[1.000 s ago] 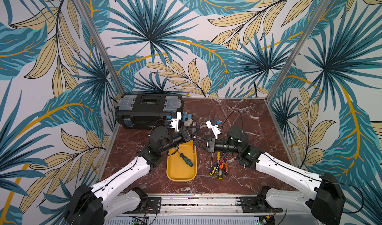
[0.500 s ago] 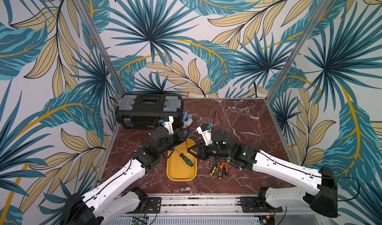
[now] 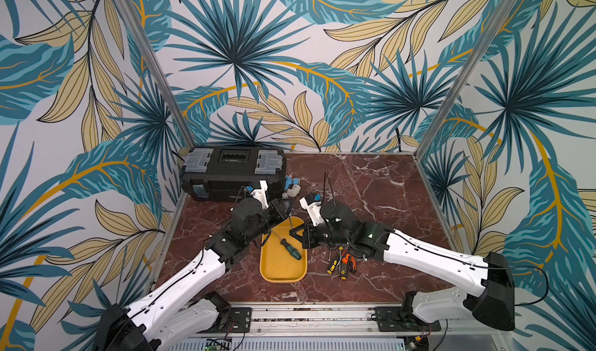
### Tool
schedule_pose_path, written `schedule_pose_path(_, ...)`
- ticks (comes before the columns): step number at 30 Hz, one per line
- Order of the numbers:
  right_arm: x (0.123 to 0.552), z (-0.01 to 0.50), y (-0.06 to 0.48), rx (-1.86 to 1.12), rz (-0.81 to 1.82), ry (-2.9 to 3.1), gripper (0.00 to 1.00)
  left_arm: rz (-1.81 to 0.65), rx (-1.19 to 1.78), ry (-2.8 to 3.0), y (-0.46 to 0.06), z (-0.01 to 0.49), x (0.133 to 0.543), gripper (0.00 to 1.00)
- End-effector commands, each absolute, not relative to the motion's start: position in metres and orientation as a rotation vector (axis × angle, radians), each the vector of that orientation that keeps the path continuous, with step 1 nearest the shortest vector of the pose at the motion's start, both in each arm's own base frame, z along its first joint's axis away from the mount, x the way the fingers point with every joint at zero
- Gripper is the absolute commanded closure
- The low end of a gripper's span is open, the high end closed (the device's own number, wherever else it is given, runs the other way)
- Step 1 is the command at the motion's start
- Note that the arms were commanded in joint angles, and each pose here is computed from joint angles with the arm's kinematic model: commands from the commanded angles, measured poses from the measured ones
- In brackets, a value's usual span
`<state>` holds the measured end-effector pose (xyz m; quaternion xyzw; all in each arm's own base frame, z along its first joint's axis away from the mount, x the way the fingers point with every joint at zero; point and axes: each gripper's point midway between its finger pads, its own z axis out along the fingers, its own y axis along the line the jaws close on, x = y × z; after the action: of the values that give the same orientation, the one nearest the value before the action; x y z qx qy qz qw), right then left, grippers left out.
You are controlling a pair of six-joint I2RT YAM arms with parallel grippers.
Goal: Put the screwdriver on the desktop into the storage box
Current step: Place the screwdriver in the storage box.
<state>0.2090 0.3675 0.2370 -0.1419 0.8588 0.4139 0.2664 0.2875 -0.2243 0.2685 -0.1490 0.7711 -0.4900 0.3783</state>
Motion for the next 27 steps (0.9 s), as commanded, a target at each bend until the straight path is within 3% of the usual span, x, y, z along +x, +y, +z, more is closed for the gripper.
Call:
schedule_pose_path(1, 0.208, 0.237, 0.363, -0.364, 1.144, 2.273, 1.00, -1.333, -0.357, 1.933, -0.228, 0.272, 0.280, 0.43)
schedule_pose_path(3, 0.206, 0.242, 0.362, -0.344, 1.201, 2.243, 1.00, -1.392, -0.325, 1.879, -0.230, 0.280, 0.275, 0.32)
schedule_pose_path(7, 0.201, 0.259, 0.361, -0.298, 1.370, 2.157, 1.00, -1.540, -0.261, 1.751, -0.235, 0.297, 0.264, 0.25)
schedule_pose_path(12, 0.196, 0.279, 0.360, -0.276, 1.534, 2.062, 1.00, -1.643, -0.139, 1.683, -0.243, 0.311, 0.248, 0.25)
schedule_pose_path(15, 0.195, 0.285, 0.358, -0.266, 1.592, 2.033, 1.00, -1.653, -0.134, 1.682, -0.243, 0.310, 0.246, 0.40)
schedule_pose_path(19, 0.194, 0.283, 0.356, -0.253, 1.611, 2.033, 1.00, -1.622, -0.161, 1.696, -0.240, 0.305, 0.251, 0.67)
schedule_pose_path(21, 0.194, 0.280, 0.354, -0.246, 1.608, 2.038, 1.00, -1.589, -0.176, 1.724, -0.239, 0.300, 0.254, 0.75)
schedule_pose_path(24, 0.195, 0.273, 0.351, -0.239, 1.571, 2.067, 1.00, -1.458, -0.176, 1.840, -0.237, 0.286, 0.260, 0.95)
schedule_pose_path(25, 0.197, 0.266, 0.348, -0.236, 1.515, 2.103, 0.98, -1.365, -0.168, 1.919, -0.235, 0.276, 0.262, 1.00)
schedule_pose_path(26, 0.200, 0.257, 0.342, -0.224, 1.432, 2.153, 0.89, -1.267, -0.166, 1.984, -0.230, 0.269, 0.265, 1.00)
schedule_pose_path(27, 0.205, 0.247, 0.331, -0.204, 1.311, 2.211, 0.73, -1.153, -0.167, 2.051, -0.221, 0.258, 0.267, 1.00)
